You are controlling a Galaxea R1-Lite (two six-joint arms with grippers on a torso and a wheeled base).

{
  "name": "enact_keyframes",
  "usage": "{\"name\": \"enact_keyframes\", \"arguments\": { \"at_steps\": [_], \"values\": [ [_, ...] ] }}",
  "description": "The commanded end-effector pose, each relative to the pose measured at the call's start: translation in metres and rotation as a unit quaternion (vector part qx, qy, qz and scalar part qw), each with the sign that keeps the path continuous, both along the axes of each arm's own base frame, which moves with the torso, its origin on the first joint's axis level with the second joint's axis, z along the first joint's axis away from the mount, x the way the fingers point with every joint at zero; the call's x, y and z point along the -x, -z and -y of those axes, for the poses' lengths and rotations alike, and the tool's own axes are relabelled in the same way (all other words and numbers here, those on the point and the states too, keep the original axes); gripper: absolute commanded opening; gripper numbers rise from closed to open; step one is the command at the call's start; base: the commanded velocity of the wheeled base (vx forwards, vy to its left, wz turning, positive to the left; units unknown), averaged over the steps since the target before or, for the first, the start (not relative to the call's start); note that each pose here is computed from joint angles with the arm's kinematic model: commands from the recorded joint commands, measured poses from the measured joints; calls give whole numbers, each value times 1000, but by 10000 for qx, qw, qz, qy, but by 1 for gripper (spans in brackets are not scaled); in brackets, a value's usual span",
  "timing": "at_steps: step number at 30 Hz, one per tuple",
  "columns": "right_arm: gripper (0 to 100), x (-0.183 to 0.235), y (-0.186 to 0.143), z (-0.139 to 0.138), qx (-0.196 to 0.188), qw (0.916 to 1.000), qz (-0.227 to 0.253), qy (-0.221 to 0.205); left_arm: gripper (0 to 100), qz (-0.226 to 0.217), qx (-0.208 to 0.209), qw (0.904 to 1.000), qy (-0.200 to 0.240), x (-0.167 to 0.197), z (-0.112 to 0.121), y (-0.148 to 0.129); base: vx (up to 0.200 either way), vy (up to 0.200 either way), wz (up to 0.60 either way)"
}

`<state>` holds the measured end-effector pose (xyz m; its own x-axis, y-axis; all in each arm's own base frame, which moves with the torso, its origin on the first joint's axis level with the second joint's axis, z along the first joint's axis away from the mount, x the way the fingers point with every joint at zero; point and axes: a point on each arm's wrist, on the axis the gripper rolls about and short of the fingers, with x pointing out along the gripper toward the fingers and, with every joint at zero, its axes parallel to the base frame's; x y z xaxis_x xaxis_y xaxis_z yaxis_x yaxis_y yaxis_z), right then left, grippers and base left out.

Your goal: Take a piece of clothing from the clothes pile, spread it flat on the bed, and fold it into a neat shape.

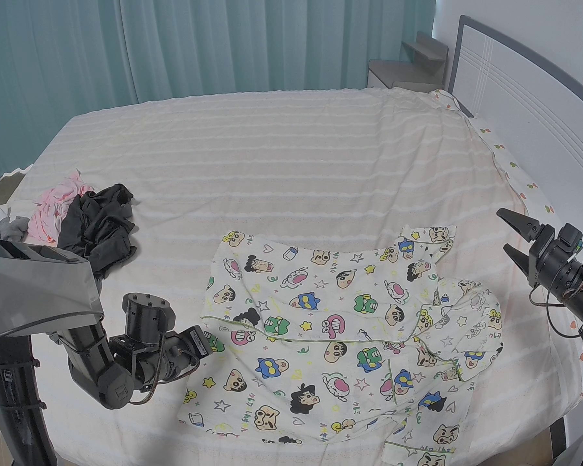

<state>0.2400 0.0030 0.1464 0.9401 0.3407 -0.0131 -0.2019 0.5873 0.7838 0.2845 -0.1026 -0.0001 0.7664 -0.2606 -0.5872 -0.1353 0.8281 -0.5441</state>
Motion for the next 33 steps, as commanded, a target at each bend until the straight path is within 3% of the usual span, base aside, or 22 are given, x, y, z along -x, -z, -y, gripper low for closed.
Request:
{"name": "enact_keyframes", "arguments": {
  "at_steps": [1, 9, 16, 17, 25, 33],
  "values": [
    [100, 0, 0, 0, 0, 10000, 9, -3, 0, 118, -9, 9999, 26, -2, 0, -5, 0, 0, 0],
    [100, 0, 0, 0, 14, 10000, -1, 5, 0, 330, -99, 9994, -56, -15, -10, -9, 0, 0, 0],
    [100, 0, 1, 0, 20, 10000, -22, 5, 0, 197, -160, 9997, -43, -14, -13, -2, 0, 0, 0],
    [100, -1, 1, 0, 21, 10000, -14, 5, 100, 202, -152, 9997, -40, -14, -12, -2, 0, 0, 0],
    [100, 0, 0, 1, 28, 10000, -4, 27, 100, 151, -167, 9997, -23, -4, -14, -6, 0, 0, 0],
    [100, 12, 6, -1, 169, 9998, -128, -24, 100, 493, 206, 9981, 298, 57, -24, -57, 0, 0, 0]
  ]
}}
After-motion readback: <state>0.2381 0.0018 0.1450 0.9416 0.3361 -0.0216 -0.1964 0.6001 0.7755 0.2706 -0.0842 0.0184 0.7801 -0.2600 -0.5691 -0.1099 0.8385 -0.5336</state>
